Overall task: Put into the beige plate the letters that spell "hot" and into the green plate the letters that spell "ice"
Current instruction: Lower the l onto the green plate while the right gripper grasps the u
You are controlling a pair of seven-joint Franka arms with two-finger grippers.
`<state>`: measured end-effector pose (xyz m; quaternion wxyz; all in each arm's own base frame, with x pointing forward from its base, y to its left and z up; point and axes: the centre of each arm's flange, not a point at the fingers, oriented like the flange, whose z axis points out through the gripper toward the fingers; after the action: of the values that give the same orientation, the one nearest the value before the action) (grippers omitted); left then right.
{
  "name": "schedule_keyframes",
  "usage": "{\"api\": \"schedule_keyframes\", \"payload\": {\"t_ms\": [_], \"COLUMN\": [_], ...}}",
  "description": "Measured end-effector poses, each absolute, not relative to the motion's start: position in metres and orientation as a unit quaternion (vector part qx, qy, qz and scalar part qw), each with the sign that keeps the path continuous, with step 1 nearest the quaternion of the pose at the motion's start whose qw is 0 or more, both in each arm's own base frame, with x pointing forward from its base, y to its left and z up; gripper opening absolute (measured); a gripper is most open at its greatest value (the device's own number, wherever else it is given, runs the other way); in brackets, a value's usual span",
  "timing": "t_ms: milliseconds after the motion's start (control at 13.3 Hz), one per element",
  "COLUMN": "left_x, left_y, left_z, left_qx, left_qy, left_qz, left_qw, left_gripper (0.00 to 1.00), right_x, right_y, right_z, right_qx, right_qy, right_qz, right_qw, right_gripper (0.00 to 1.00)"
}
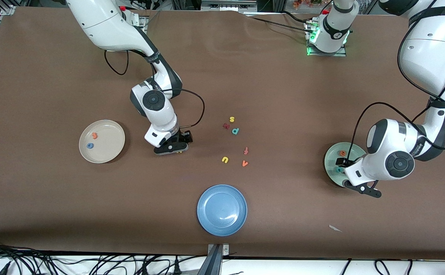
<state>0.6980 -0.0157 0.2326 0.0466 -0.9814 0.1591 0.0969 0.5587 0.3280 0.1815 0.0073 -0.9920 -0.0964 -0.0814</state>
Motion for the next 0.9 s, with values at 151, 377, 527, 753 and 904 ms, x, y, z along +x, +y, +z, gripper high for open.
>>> {"api": "schedule_keyframes", "payload": {"t_ms": [151,377,527,753,904], "left_x": [0.698,0.697,0.696,0.697,0.697], "left_y": [-0.007,-0.002,-0.005,-0.006,-0.006], "left_z": [0.241,0.246,0.248,0.257,0.264], "left_qx": [-0.982,-0.983,-0.985,-0.986,-0.987], "left_qy": [0.152,0.145,0.135,0.132,0.131], "left_qz": [0.097,0.101,0.101,0.096,0.092], "left_qw": [0.049,0.045,0.025,0.022,0.023], "left_gripper": [1.00,1.00,1.00,1.00,1.00], "right_x": [0.559,0.558,0.557,0.561,0.561], "right_y": [0.329,0.330,0.330,0.331,0.331], "right_z": [0.182,0.175,0.170,0.175,0.176], "right_qx": [-0.992,-0.991,-0.991,-0.990,-0.990], "right_qy": [-0.098,-0.102,-0.103,-0.102,-0.102], "right_qz": [-0.084,-0.090,-0.088,-0.094,-0.095], "right_qw": [0.008,0.012,0.012,0.014,0.014], "right_gripper": [0.89,0.85,0.79,0.43,0.36]}}
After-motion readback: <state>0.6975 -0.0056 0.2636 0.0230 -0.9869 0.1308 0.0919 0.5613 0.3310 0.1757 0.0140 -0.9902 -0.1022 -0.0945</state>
